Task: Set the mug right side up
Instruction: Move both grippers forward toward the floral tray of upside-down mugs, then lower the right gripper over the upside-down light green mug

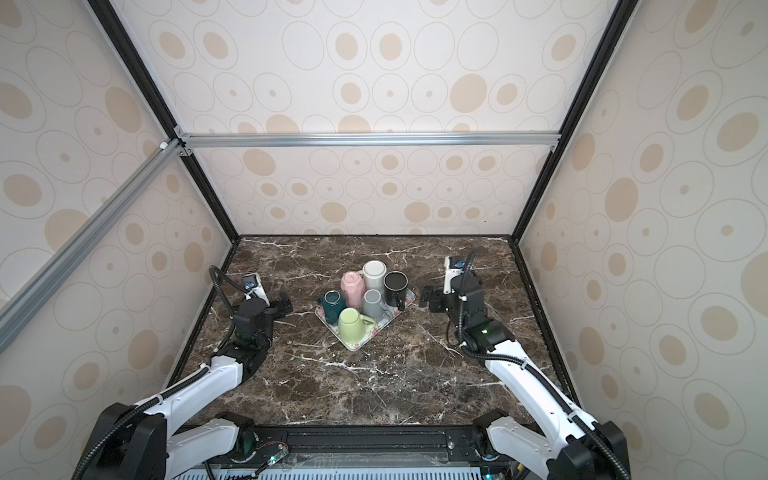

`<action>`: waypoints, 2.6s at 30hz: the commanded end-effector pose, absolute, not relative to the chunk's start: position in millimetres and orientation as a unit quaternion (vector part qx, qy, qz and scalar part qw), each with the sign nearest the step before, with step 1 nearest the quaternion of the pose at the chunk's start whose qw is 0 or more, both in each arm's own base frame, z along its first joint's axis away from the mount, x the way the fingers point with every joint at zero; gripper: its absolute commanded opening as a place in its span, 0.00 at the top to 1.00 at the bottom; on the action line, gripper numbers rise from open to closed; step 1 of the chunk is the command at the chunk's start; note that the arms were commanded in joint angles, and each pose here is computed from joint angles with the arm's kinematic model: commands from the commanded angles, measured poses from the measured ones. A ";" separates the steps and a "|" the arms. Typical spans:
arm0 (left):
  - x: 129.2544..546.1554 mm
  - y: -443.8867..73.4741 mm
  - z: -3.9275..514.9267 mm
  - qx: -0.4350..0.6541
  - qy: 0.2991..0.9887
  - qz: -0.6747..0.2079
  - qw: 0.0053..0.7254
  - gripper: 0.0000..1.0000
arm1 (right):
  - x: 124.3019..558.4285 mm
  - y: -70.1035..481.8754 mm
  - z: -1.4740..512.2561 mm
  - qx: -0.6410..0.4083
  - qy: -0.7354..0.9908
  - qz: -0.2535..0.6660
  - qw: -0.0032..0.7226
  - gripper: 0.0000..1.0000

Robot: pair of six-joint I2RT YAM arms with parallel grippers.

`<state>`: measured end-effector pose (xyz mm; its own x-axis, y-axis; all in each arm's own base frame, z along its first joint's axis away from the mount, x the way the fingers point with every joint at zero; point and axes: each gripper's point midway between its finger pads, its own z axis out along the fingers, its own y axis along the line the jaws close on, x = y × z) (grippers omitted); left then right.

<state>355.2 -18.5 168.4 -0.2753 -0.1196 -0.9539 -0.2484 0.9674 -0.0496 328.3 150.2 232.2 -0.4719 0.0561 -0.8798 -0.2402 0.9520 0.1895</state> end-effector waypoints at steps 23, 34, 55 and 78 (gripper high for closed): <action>336.2 -113.0 164.7 -0.016 0.804 -0.158 0.573 0.02 | 272.6 282.0 155.4 -0.340 0.838 0.230 0.361 0.02; 332.2 -112.0 161.2 -0.024 0.800 -0.165 0.576 0.01 | 276.1 310.8 158.7 -0.424 0.788 0.251 0.370 0.10; 329.7 -110.9 158.7 -0.026 0.798 -0.166 0.579 0.02 | 300.6 342.4 138.1 -0.434 0.790 0.264 0.344 0.19; 332.9 -112.0 148.6 -0.026 0.808 -0.162 0.566 0.02 | 309.6 310.3 94.1 -0.503 0.808 0.129 0.278 0.33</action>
<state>329.9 -108.6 142.5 -0.3716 -0.2046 -0.9056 0.1348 0.9532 -0.2707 306.5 318.9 103.1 -0.3748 -0.6741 -0.6365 -0.8738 0.4862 -0.0004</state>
